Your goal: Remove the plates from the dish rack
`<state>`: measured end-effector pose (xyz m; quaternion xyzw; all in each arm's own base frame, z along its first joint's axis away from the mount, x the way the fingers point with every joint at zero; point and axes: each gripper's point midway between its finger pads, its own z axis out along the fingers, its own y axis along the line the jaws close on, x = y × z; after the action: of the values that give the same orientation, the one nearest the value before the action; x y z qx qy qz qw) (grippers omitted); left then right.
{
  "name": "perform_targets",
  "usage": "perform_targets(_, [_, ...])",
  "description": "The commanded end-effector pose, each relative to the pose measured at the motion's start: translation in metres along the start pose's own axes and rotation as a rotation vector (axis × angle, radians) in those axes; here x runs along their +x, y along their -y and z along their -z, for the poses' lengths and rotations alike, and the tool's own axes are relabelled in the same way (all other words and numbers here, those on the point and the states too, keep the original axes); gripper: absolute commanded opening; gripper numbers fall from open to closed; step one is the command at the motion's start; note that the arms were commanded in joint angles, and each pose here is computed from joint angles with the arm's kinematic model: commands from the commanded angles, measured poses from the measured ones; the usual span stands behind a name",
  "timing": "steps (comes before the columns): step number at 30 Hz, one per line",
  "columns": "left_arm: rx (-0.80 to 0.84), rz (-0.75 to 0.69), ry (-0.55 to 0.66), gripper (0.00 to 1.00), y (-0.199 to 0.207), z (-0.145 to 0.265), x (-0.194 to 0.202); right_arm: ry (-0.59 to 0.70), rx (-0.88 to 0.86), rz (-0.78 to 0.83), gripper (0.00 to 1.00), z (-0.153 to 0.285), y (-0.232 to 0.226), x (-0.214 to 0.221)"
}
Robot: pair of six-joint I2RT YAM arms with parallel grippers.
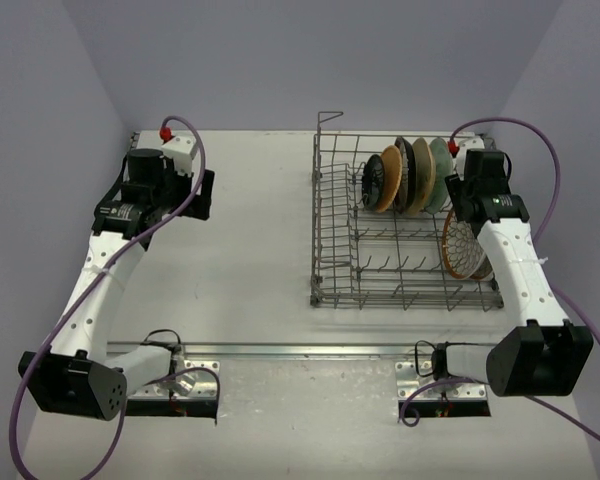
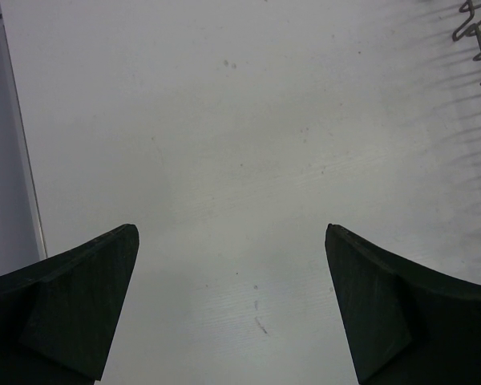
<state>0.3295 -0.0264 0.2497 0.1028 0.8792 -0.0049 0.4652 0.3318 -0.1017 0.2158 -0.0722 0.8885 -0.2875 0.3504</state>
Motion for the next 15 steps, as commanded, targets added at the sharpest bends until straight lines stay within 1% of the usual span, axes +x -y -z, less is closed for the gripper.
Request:
perform_targets(1, [-0.027, 0.003, 0.100, 1.00, -0.006, 0.008, -0.037, 0.005, -0.007, -0.080, 0.64, 0.000, -0.004, -0.006])
perform_targets(8, [-0.025, 0.006, 0.092, 1.00, -0.007, 0.010, -0.046, -0.040, -0.002, -0.078, 0.63, -0.016, -0.016, 0.010])
perform_targets(15, [-0.031, -0.001, 0.076, 1.00, -0.009, 0.010, -0.053, -0.050, 0.017, -0.072, 0.62, -0.023, -0.020, 0.018])
